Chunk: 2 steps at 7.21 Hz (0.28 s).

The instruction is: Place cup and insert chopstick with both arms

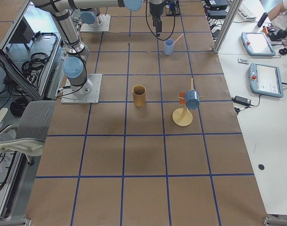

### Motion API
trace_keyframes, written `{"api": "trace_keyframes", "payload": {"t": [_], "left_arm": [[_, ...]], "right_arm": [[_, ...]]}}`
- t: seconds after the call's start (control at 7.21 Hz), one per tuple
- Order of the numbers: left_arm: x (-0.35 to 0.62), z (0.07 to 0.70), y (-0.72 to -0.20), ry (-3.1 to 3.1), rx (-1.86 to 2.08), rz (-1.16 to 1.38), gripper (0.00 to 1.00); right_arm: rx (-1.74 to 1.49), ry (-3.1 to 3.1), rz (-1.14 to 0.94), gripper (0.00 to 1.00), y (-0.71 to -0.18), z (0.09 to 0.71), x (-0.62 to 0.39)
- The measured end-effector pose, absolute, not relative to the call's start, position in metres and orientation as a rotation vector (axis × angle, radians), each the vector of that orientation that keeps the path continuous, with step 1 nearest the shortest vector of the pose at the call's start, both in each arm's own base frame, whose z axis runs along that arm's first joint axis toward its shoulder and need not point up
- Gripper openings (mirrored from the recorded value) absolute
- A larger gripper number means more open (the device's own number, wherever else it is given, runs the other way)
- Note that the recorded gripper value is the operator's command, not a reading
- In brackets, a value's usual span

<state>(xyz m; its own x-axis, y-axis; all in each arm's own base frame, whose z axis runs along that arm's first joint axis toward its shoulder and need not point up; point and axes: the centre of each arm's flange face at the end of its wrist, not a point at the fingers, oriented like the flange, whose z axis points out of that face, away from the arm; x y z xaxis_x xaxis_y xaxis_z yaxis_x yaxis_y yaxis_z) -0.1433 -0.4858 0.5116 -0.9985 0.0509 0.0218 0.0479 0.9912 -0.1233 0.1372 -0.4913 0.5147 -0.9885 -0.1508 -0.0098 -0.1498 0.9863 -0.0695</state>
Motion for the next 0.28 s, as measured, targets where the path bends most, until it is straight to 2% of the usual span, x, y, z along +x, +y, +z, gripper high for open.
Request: {"api": "trace_keyframes", "payload": {"t": [0.28], "left_arm": [[-0.1434, 0.5117, -0.4858, -3.109, -0.077, 0.192, 1.00]], "right_arm": [[-0.234, 3.116, -0.102, 1.00, -0.4910, 0.5136, 0.1371]]}}
